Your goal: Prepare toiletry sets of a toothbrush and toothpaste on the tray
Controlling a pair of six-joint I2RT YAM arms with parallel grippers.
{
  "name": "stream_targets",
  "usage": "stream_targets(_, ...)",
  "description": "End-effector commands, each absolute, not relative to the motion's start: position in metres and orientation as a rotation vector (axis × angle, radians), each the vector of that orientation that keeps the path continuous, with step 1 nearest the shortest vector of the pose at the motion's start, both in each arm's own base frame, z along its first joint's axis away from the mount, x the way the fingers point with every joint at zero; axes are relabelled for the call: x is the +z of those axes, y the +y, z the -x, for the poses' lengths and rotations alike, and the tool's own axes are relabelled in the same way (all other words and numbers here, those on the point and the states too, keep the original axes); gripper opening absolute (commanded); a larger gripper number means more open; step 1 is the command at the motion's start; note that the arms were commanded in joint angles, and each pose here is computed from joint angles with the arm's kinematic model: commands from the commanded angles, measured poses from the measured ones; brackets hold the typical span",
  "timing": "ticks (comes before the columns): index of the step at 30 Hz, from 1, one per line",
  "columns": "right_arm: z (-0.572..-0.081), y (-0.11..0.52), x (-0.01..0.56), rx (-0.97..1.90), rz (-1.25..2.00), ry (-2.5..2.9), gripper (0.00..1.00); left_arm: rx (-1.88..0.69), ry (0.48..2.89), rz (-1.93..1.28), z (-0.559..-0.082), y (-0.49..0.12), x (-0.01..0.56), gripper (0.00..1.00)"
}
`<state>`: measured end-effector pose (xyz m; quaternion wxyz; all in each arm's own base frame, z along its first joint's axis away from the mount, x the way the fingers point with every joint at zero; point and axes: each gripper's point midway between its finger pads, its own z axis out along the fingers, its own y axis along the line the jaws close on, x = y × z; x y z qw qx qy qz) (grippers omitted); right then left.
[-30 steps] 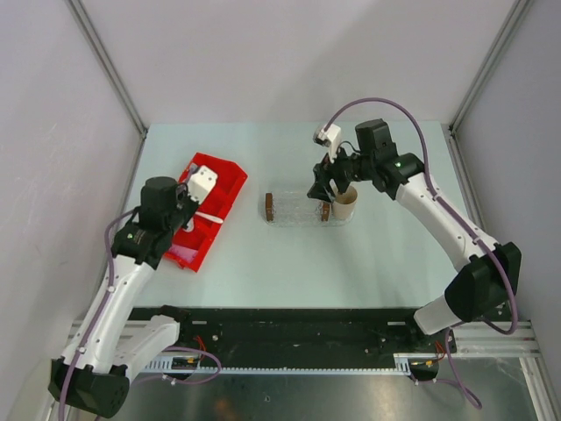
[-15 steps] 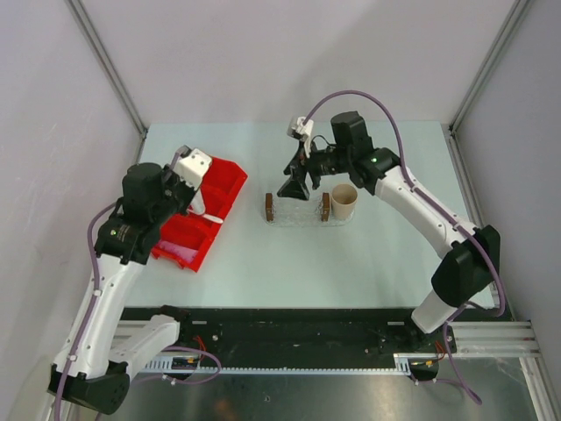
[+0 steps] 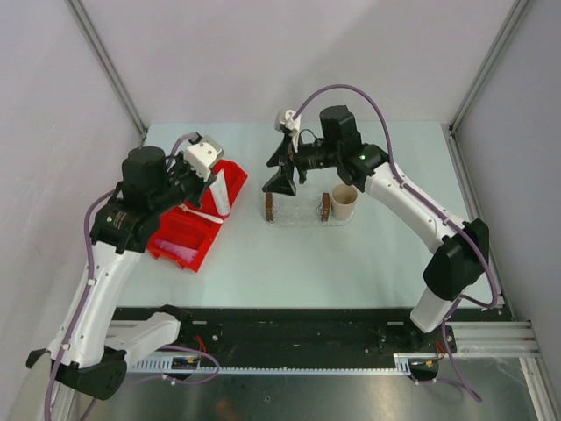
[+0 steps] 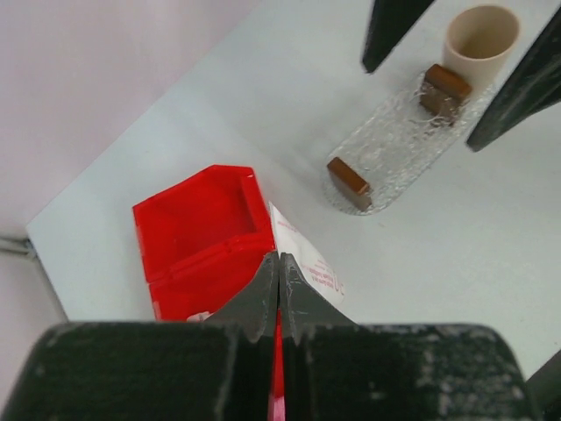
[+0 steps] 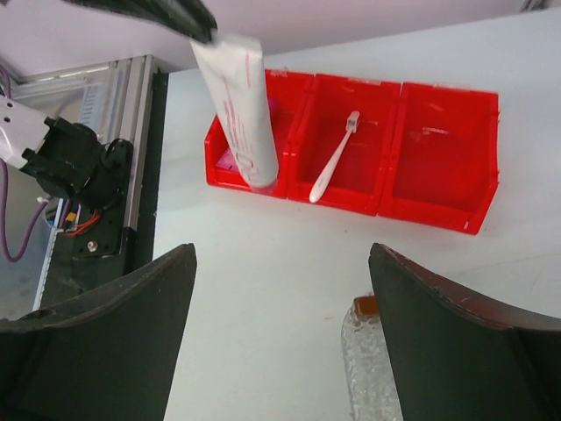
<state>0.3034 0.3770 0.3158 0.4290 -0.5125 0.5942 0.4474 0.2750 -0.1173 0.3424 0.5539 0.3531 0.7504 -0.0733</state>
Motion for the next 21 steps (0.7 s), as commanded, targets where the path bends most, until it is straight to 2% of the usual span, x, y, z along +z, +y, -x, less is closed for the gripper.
stream_targets(1,-0.303,0.389,0.352,1.137,1.277,1.354,0.85,-0.285,1.683,-0.875,-0.268,-0.144,0.371,0.0)
stream_targets(21,-0.298,0.422,0.323,1.387,1.347,1.271,0.93,-0.38,1.668,-0.95,-0.258,-0.178,0.371,0.0)
